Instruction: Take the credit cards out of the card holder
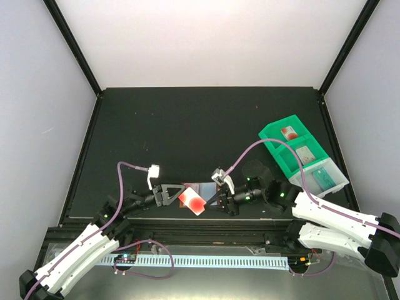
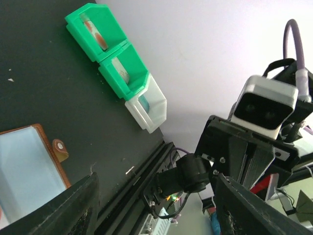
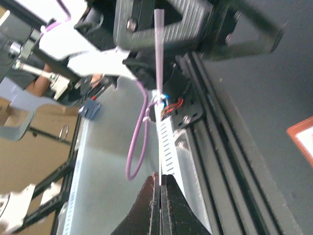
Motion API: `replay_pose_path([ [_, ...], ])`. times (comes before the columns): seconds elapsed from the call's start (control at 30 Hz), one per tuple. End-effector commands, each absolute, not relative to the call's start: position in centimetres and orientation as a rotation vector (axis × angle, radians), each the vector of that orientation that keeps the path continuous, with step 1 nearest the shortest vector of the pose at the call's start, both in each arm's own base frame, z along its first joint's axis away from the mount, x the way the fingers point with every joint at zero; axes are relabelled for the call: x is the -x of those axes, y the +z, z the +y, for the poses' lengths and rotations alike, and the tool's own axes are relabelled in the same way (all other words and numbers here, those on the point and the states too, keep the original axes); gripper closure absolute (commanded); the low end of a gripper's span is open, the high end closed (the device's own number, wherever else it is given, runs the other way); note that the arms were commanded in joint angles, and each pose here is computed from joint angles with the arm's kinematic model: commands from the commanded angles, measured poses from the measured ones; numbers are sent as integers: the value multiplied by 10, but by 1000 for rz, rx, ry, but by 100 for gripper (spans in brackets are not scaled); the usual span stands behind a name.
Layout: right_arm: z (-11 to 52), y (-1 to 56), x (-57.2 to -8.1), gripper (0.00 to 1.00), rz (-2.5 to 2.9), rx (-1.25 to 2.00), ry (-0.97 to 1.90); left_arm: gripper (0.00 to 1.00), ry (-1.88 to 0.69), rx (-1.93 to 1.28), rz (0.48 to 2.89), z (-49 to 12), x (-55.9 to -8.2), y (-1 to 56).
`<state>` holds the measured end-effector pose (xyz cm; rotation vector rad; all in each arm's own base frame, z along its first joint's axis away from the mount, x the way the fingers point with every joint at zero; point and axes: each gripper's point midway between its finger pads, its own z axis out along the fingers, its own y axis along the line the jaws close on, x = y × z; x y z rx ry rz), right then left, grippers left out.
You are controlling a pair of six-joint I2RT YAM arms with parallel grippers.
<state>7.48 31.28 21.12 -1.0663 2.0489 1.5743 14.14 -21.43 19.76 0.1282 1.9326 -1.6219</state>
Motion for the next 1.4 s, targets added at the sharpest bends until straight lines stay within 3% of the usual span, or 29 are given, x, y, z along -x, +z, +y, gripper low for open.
replay_pose_path([
  [0.0,298,212,-43,99,2018,1280,1647,34,-1644,-211,1870,-216,-135,224],
  [0.8,315,202,-54,99,2131,1207,1684,30,-1809,-472,1829,-229,-101,234],
  [0.93,316,200,-56,99,2155,1189,1679,44,-1826,-480,1835,-230,-99,233],
  [1.07,317,205,-59,99,2134,1168,1670,68,-1815,-481,1861,-231,-100,229],
  [1.3,315,203,-60,99,2129,1147,1664,98,-1823,-508,1911,-234,-98,225],
  [1.37,315,203,-62,99,2127,1133,1648,98,-1824,-518,1896,-234,-97,229],
])
